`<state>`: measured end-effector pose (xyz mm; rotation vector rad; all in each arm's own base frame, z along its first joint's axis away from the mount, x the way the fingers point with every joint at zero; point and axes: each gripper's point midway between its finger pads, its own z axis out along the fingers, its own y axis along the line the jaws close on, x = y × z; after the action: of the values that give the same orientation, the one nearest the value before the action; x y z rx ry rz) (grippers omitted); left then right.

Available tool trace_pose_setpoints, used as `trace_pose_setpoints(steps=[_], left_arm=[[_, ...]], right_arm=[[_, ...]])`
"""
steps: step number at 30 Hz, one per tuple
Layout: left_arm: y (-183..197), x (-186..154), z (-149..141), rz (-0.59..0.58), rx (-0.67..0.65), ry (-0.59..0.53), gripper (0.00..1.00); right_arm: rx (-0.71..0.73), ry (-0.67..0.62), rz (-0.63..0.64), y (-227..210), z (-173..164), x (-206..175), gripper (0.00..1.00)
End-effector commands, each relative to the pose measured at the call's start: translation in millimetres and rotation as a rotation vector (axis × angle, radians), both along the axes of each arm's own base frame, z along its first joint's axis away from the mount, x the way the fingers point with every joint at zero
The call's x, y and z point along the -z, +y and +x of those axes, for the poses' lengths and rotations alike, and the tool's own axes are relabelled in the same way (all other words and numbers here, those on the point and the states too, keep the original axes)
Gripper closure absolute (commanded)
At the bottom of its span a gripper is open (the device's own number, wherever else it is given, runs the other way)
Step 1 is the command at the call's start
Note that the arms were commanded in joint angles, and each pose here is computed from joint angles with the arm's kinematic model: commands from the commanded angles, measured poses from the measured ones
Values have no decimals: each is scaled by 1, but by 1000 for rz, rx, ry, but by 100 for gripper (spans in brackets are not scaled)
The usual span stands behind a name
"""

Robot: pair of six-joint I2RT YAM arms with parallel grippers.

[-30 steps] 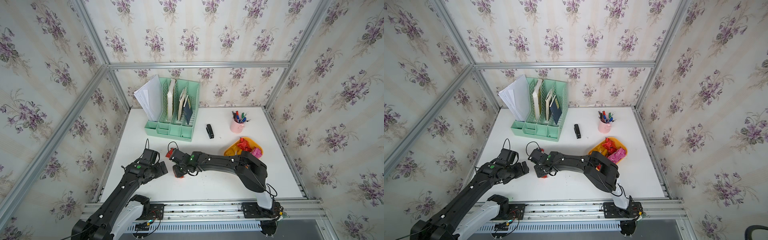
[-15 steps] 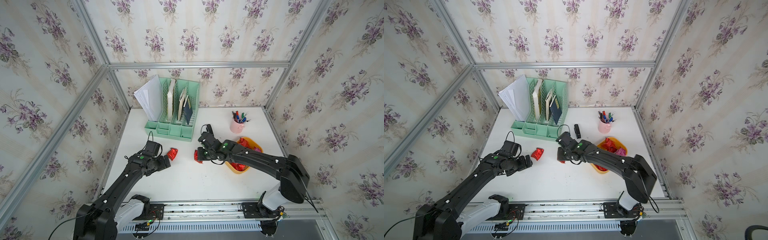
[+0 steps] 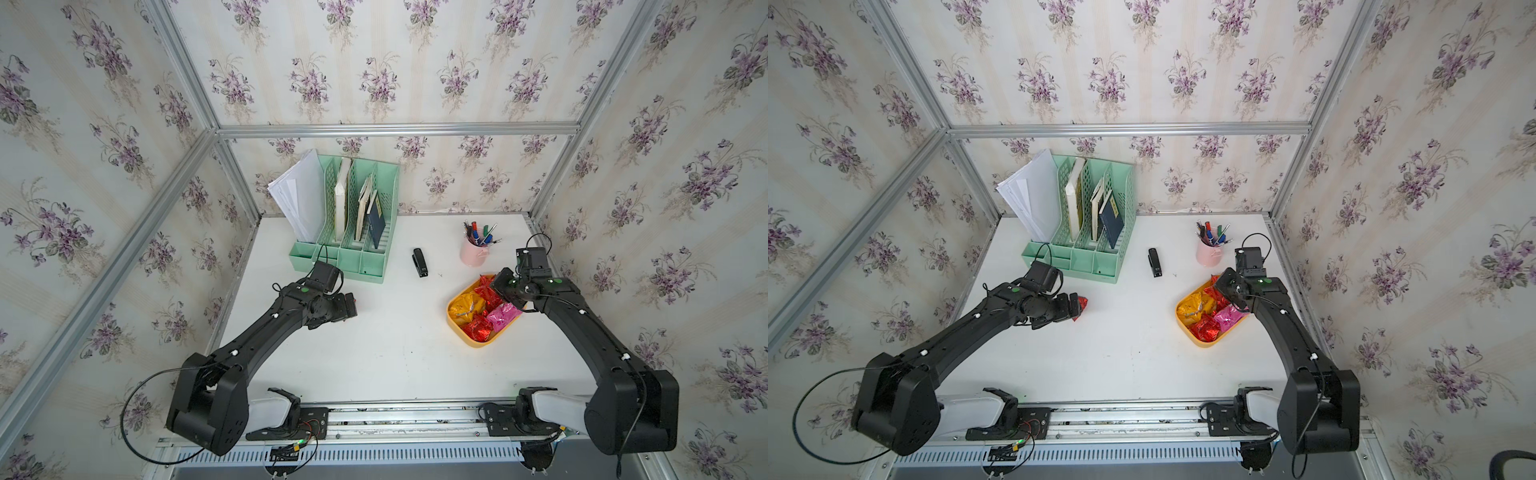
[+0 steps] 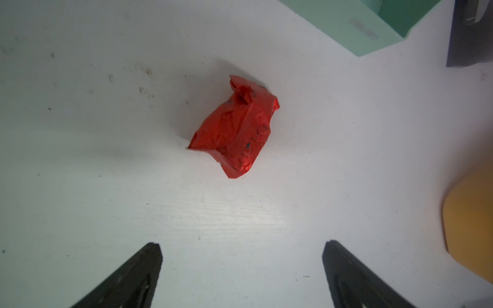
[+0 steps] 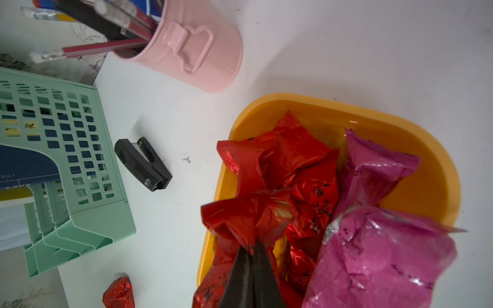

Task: Put the tea bags into the storage box
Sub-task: Place the tea bag in the storage box, then pick up the tea bag from the center of the board.

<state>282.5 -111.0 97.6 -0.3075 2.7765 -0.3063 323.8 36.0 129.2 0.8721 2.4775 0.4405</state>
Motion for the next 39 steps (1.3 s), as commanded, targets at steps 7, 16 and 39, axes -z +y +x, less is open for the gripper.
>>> trace_pose_setpoints(steps=[7,16,39], left_arm=[[-1,3,43,154,142,10,1],[-2,33,44,166,185,52,1],[7,77,50,291,289,146,34]], right_arm=[[15,60,-48,-17,4,14,100],[-10,6,-83,-20,-2,-5,45],[-104,-72,-10,24,-28,-34,40]])
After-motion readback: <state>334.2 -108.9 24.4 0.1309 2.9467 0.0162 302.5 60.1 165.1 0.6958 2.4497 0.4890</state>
